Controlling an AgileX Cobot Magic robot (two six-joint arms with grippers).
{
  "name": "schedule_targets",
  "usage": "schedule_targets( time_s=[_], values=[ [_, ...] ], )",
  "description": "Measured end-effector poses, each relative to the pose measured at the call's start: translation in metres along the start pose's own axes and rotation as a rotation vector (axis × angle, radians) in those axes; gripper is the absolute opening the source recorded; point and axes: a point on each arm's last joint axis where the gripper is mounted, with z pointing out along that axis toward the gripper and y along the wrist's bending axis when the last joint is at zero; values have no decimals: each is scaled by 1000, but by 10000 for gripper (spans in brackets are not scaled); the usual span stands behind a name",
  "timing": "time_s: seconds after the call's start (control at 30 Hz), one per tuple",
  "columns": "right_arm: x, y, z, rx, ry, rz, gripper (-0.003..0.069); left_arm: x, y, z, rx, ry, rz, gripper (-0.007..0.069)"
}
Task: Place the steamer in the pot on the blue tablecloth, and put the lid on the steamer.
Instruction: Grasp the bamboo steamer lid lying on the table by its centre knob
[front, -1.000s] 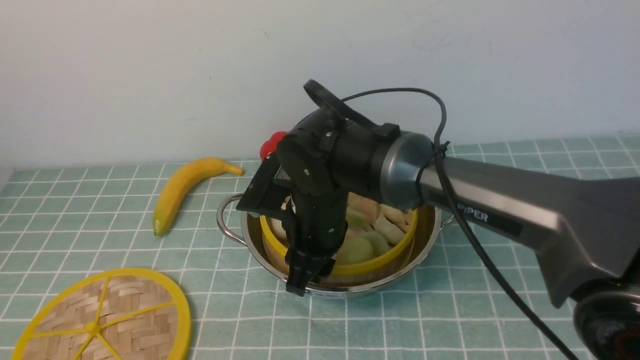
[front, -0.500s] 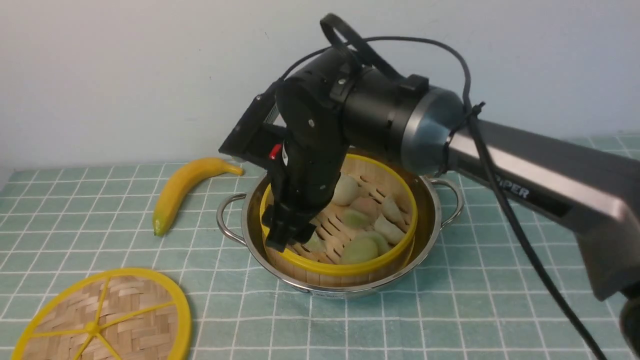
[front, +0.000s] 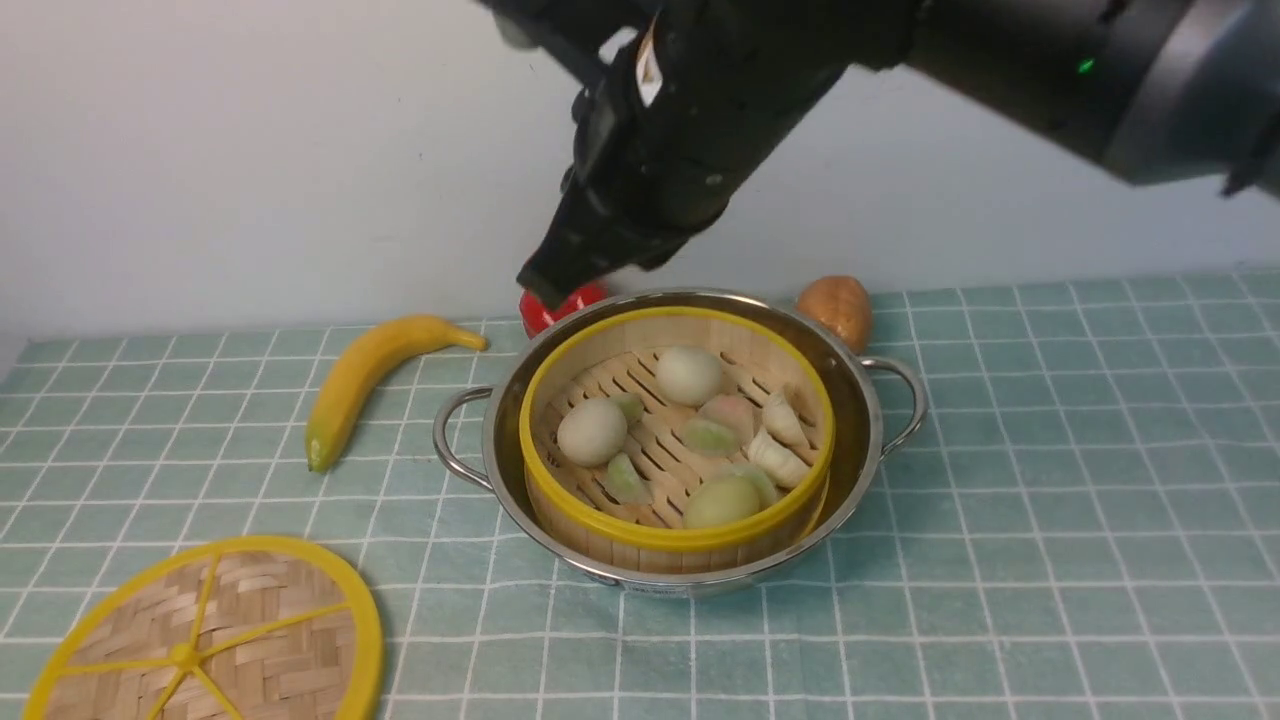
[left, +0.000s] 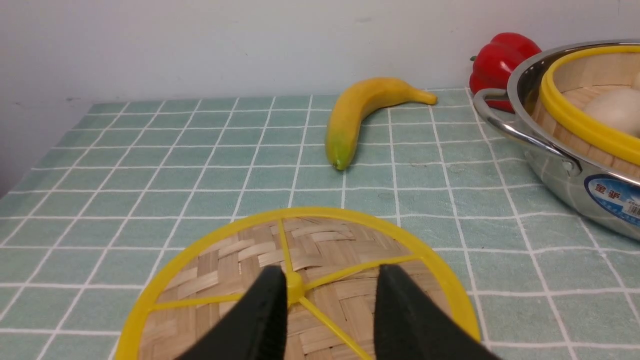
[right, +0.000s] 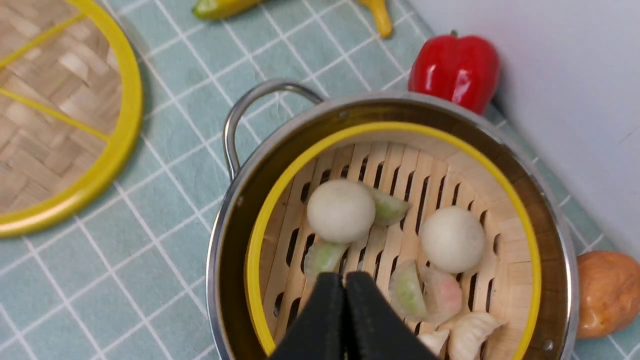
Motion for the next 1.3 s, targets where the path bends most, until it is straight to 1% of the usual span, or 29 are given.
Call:
schedule_targets(
  time_s=[0.07,0.17,0.5,0.67,0.73,0.77,0.83,0.87,0.9,1.0,1.07,1.17,1.23,1.3],
  values=[
    [-2,-2,-15,-1,-29,33,-15,0,0,0,0,0,0,243],
    [-2,-3,-25,5,-51,43,-15,0,0,0,0,0,0,243],
    [-5,-6,-29,25,-89,40,-6,0,0,0,0,0,0,243],
    [-14,-13,-40,98,-228,-17,3,0,0,0,0,0,0,243],
    [-14,-21,-48,127,-308,-16,6,0,0,0,0,0,0,243],
    [-14,-23,-49,126,-318,-12,6,0,0,0,0,0,0,243],
    [-9,-40,-54,151,-389,34,13,0,0,0,0,0,0,243],
    [-4,-54,-54,165,-415,73,15,0,0,0,0,0,0,243],
    [-2,-58,-53,164,-415,78,17,0,0,0,0,0,0,243],
    [13,-83,-55,188,-424,179,27,0,0,0,0,0,0,243],
    [39,-109,-67,209,-404,306,36,0,0,0,0,0,0,243],
    [62,-125,-81,239,-404,379,42,0,0,0,0,0,0,243],
    [83,-136,-97,289,-425,404,48,0,0,0,0,0,0,243],
    [115,-151,-109,370,-444,431,52,0,0,0,0,0,0,243]
  ],
)
